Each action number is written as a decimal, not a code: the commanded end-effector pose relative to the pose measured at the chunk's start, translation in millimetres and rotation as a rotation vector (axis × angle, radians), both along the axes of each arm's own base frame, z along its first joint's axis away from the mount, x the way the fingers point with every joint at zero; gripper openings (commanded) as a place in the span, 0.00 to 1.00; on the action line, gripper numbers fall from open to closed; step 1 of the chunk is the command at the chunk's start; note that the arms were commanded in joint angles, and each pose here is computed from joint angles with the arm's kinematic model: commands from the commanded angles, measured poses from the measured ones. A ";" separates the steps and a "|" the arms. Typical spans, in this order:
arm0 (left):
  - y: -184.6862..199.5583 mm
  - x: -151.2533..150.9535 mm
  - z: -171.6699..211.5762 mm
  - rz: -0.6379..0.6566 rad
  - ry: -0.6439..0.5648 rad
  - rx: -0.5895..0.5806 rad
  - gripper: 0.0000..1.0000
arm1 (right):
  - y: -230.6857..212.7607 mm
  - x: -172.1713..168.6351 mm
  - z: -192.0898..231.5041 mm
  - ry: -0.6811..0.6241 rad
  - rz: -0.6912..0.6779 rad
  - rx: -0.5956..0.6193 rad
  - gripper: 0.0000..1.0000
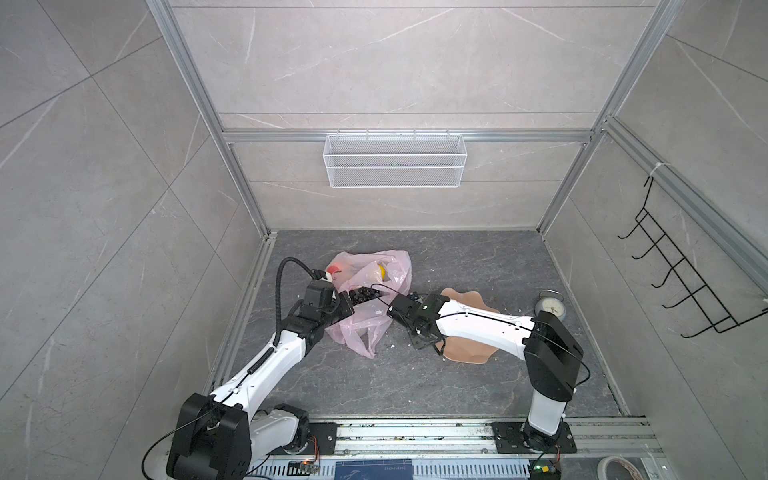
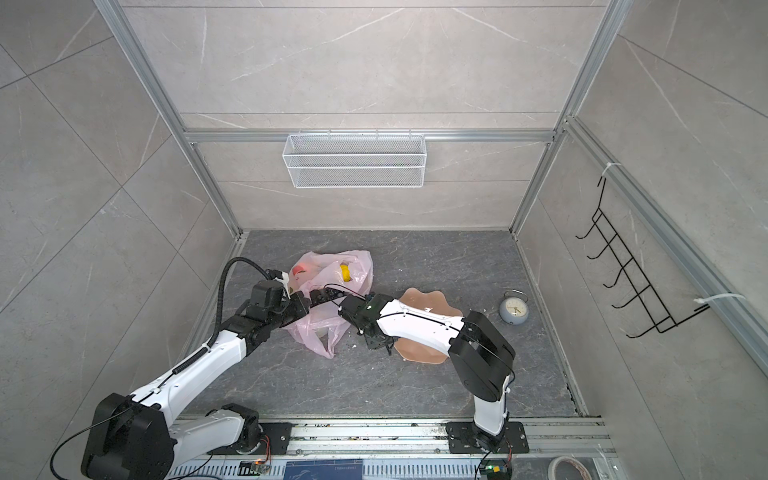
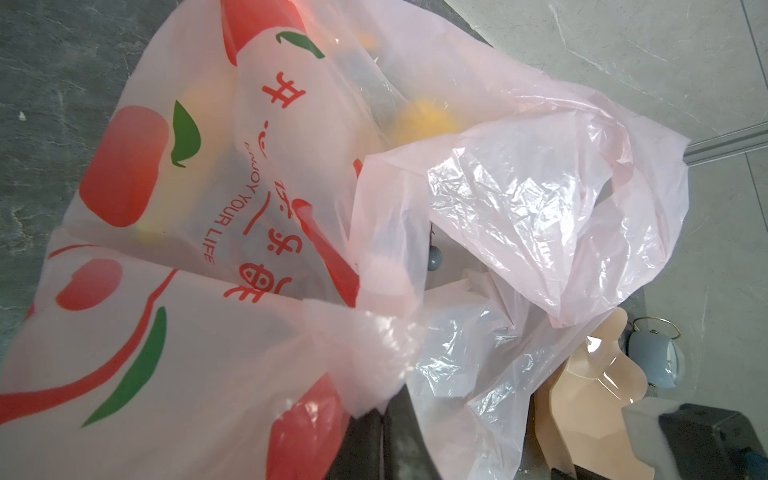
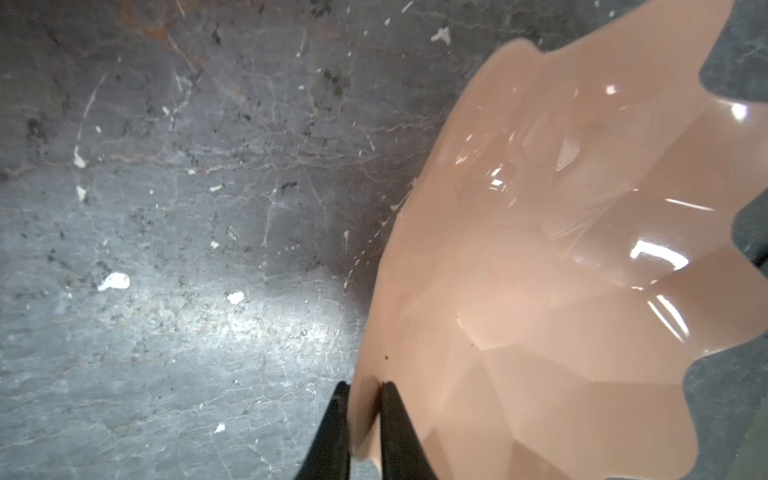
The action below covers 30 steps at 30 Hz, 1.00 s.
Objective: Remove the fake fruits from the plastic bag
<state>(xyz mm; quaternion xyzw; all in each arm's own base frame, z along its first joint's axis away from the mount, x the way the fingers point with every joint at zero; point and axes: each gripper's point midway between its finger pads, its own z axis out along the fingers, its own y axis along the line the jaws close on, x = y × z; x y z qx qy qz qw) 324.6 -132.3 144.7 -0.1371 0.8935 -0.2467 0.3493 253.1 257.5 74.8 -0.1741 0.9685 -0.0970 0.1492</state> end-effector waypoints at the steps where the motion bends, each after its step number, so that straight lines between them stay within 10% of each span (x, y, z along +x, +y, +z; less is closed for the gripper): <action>1: -3.0 1.9 14.6 -0.010 -0.035 -0.029 0.00 | 3.1 -6.8 4.6 0.005 -0.008 0.049 0.20; 10: -3.2 -0.3 11.9 -0.015 -0.023 -0.026 0.00 | 16.8 -7.3 42.0 -0.040 0.038 0.178 0.50; 20: -4.4 -7.8 14.1 -0.031 -0.005 -0.035 0.00 | 114.4 10.1 104.5 -0.080 0.180 0.598 0.48; 30: -3.2 -19.5 13.2 -0.021 0.023 -0.058 0.00 | 185.3 78.7 70.9 -0.085 0.174 0.569 0.44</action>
